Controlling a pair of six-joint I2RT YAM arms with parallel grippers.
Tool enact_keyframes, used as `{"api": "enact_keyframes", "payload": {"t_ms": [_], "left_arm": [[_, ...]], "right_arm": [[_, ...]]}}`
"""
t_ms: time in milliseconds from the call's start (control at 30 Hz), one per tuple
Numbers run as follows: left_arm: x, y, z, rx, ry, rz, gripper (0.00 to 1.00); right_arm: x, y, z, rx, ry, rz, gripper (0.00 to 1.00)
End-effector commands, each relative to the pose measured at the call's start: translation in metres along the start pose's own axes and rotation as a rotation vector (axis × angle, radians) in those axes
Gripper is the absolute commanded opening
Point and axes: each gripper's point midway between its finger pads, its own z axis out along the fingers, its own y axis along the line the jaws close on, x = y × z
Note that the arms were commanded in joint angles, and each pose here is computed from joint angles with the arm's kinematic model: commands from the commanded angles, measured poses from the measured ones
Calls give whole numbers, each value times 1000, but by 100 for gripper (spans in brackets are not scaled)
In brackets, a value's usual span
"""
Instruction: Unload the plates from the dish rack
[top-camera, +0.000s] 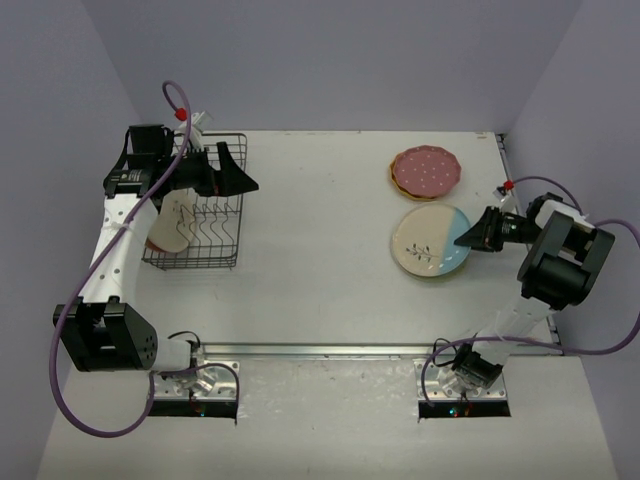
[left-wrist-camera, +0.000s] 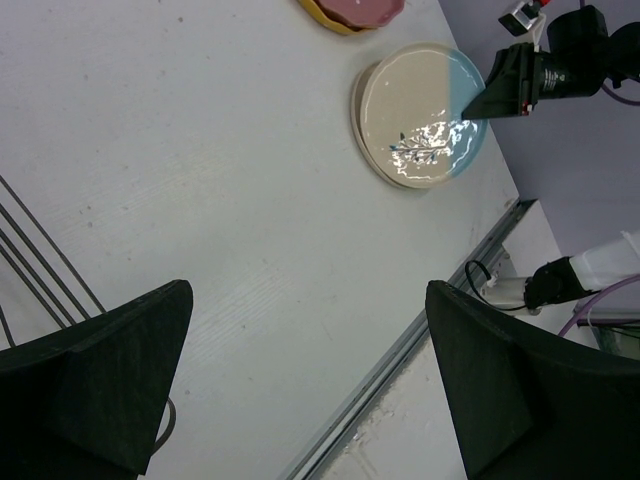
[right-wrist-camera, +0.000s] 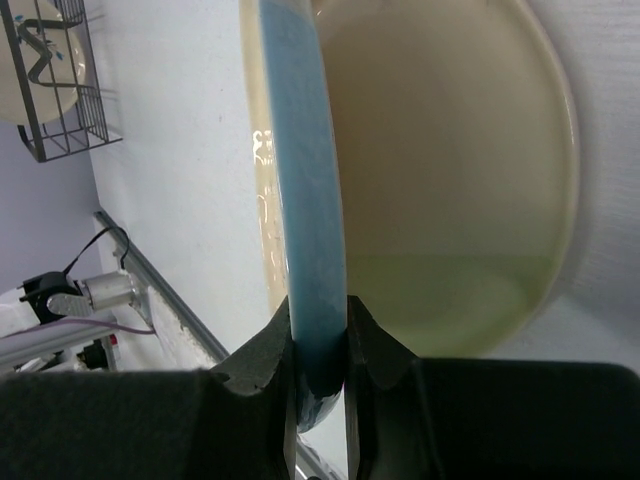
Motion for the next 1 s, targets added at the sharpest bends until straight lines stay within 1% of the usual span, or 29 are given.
{"api": "enact_keyframes", "payload": {"t_ms": [0,67,233,400,533,700,867,967], "left_arm": [[-13,-6,-5,13,-37,51,100],[-13,-6,-5,13,-37,50,100],[-13,-5,-3,23,-32,43,100],[-13,-5,-2,26,-30,40,100],[-13,-5,-2,23,-32,41,100],[-15,0,-3,-6,-38,41,100],[-17,2,-4,-28,-44,43,100],[-19,5,-7,-52,-51,43,100]], "right_arm": [[-13,-12,-5,47,11,-67,11],[-10,-25,-5,102,42,-70,20],[-9,-44,-8,190,69,-90,32],[-13,-60,-14,285,70,-132,41],[-18,-71,-21,363,62,-163,51],[-26,-77,-27,437,54,-205,58],[-27,-73,-23,444,55,-242,58],[-23,-67,-15,429,80,-256,58]]}}
